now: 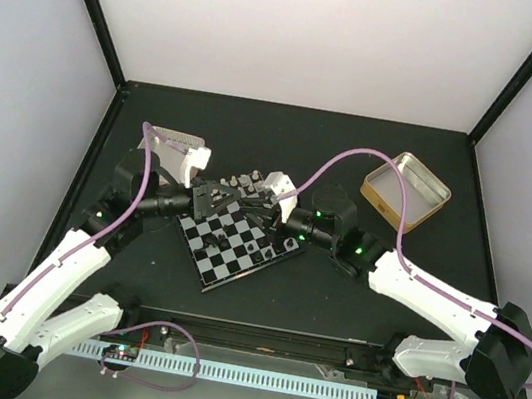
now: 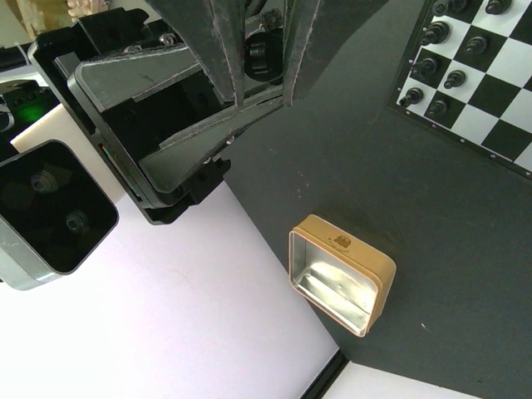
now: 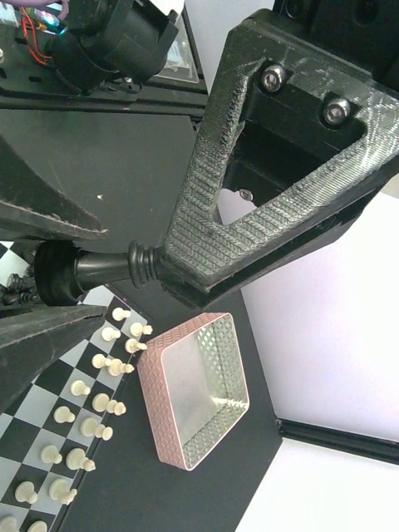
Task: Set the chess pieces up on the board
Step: Place the chess piece on the chessboard.
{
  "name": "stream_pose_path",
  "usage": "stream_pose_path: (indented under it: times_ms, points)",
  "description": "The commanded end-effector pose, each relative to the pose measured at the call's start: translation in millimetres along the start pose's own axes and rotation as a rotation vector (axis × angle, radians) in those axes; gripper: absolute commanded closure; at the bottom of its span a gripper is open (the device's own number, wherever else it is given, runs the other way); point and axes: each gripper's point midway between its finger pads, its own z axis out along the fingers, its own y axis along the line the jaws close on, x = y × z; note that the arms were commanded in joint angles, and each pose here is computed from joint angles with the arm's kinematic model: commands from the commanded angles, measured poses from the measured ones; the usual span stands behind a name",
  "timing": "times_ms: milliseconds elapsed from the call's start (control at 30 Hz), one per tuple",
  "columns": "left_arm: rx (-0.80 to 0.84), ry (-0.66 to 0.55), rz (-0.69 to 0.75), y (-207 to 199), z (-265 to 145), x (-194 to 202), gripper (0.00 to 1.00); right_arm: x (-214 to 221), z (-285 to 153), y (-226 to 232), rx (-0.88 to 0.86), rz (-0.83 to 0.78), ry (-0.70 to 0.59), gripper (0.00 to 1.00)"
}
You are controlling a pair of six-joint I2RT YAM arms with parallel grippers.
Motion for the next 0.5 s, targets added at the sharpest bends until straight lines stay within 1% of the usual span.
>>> stream_pose_path:
  times_ms: [0, 133, 200, 333, 467]
  points:
    - [0.020, 0.014, 0.024, 0, 3, 1, 0.97, -12, -4, 8, -0.030, -0.031, -0.038, 0.88]
    - [0.016, 0.024, 0.024, 2, 4, 3, 0.98, -12, -4, 7, -0.026, -0.024, -0.033, 0.85]
    - [0.000, 0.026, 0.036, 5, 4, 4, 0.98, -10, -3, 3, -0.004, 0.003, -0.022, 0.76]
    - [-0.123, 0.000, 0.053, 24, -1, 0, 0.98, -2, 0, -14, 0.090, 0.074, 0.018, 0.52]
    - [-0.281, -0.031, 0.074, 49, -10, -2, 0.98, 6, -5, -31, 0.193, 0.127, 0.014, 0.44]
